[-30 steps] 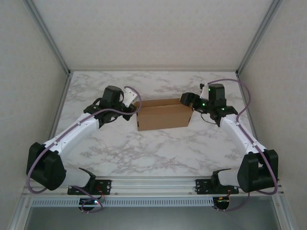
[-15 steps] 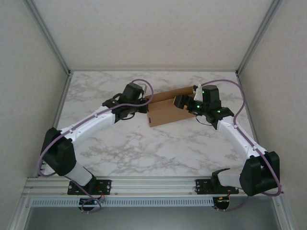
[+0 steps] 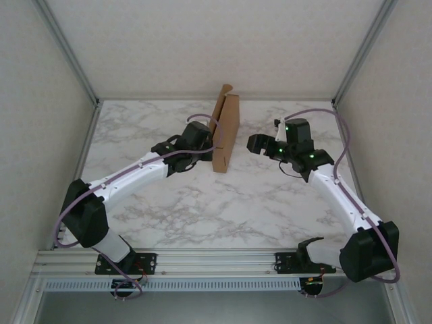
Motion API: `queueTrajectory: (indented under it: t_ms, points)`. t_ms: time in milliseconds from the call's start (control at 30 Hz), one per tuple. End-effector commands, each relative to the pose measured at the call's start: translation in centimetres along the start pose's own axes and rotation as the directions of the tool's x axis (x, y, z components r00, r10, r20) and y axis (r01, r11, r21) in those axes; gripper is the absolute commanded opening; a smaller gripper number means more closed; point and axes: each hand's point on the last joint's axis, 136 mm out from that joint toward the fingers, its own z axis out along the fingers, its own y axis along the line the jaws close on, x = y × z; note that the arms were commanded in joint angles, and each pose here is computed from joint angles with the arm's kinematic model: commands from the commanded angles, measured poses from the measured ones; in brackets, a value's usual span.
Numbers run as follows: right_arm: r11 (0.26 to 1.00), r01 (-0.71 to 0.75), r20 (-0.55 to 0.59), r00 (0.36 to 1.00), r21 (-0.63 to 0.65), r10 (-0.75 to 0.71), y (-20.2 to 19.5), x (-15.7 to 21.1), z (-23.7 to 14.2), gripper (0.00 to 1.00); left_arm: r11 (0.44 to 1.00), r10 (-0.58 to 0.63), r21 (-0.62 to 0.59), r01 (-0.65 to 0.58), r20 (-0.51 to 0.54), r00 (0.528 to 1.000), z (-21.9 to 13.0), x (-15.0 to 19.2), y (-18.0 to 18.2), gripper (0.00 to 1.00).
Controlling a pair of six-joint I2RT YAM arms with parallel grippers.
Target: Fold the paper box
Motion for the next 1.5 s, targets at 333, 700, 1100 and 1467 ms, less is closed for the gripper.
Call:
queueTrajectory:
  t_ms: [333, 700, 1100, 1467]
  points:
    - [0.984, 0.045, 0.182, 0.98, 0.172, -0.076, -2.2, -8.7, -1.6, 0.95, 0.853, 0.405, 0.322, -0.411, 0.088, 0.91, -6.5, 1.5, -3.7, 0.0]
    - [0.998, 0.024, 0.118, 0.993, 0.05, -0.03, -1.1, -9.9, 0.4, 0.88, 0.755, 0.487, 0.379, -0.535, 0.222, 0.844, -8.3, 6.0, -2.0, 0.0]
    - [0.979, -0.135, 0.064, 0.99, 0.154, 0.126, -3.6, -5.1, -1.4, 0.73, 0.808, 0.464, 0.323, -0.492, 0.164, 0.871, -7.6, 2.9, -1.8, 0.65]
    - [0.967, -0.203, 0.036, 0.979, 0.154, 0.2, -4.8, -0.8, -2.1, 0.8, 0.855, 0.444, 0.223, -0.469, 0.156, 0.883, -3.8, -4.5, -2.7, 0.93]
